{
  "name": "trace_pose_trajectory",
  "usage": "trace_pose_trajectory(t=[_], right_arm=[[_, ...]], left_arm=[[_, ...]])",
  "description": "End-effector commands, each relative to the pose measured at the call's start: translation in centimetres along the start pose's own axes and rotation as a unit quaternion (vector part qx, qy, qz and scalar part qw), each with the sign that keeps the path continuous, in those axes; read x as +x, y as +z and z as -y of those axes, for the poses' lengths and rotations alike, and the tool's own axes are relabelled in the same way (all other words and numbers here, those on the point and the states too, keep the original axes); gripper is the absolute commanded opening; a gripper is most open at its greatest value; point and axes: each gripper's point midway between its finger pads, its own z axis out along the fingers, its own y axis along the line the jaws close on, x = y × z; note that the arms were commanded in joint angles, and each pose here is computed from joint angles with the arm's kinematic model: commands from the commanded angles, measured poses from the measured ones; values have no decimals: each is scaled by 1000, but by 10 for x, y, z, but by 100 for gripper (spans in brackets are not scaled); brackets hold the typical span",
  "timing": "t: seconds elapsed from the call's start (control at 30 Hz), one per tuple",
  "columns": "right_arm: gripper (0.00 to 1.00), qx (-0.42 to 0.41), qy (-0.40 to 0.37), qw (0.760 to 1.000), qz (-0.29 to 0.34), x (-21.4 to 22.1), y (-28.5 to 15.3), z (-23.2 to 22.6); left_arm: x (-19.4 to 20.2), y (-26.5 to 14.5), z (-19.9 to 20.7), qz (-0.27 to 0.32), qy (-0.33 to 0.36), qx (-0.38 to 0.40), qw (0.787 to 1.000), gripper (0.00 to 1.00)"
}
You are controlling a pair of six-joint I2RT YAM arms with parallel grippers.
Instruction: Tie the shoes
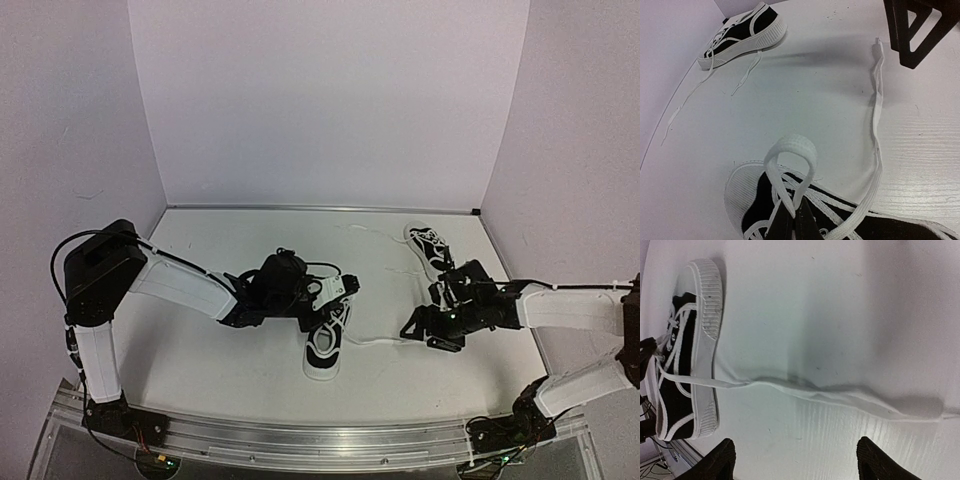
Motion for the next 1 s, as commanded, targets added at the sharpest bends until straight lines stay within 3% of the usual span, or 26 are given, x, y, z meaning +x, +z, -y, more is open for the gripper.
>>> trace_pose_trajectory(t=[0.0,0.27,0.57,0.83,0.9,0.97], right_arm=[[78,18,28,999,20,0,-4,9],[73,70,-6,997,4,-14,33,23],[70,77,-43,996,9,-49,62,7],[52,163,-85,983,16,-70,80,31],[45,171,-90,981,11,-69,84,35],[32,169,-94,981,-1,-67,91,36]], left_arm=[[-21,-4,-4,42,6,-3,999,0],[-26,-6,-3,57,4,1,998,0],[-27,-6,-2,63,3,2,998,0],[-24,-4,-1,60,17,1,998,0],[-24,-5,-1,62,21,1,998,0],[-23,-5,1,64,27,2,998,0]])
